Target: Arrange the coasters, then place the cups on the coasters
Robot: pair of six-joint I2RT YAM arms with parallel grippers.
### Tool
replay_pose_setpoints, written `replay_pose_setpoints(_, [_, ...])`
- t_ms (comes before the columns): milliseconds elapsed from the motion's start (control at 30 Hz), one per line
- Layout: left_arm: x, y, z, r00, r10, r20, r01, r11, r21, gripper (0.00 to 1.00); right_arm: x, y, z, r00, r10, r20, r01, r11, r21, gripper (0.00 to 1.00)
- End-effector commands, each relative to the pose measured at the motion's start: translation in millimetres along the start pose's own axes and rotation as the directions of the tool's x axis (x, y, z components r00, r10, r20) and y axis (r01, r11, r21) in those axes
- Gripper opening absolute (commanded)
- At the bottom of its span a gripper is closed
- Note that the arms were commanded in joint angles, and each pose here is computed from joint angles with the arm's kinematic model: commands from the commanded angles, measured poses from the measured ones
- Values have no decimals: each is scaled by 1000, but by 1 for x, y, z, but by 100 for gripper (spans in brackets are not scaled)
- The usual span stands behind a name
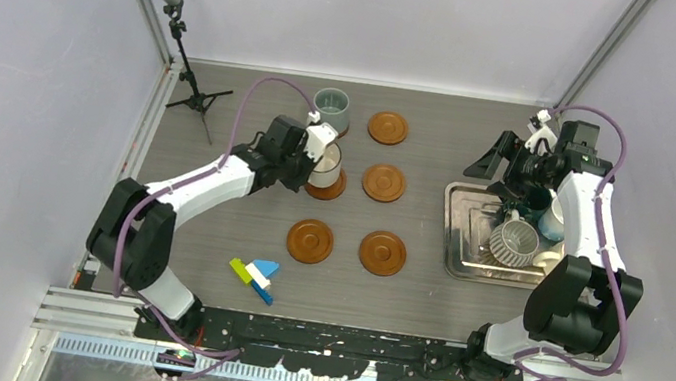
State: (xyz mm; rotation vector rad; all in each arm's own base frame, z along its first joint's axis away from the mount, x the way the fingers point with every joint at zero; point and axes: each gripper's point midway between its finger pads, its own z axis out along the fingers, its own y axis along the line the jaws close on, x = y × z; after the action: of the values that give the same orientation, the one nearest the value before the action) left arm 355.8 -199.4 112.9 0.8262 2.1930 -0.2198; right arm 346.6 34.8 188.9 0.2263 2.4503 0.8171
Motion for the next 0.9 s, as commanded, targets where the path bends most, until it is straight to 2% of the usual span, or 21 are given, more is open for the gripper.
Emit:
replay_pose_setpoints(0, [-49, 7, 1, 985, -11, 170, 13, 1000, -9, 0, -3, 0, 2, 999, -35, 10, 35, 999, 0, 84])
replay_pose_setpoints(867, [-37, 1, 25, 996, -31, 79, 29, 999, 33, 2, -2, 1, 1, 999, -44, 6, 44, 999, -8, 84])
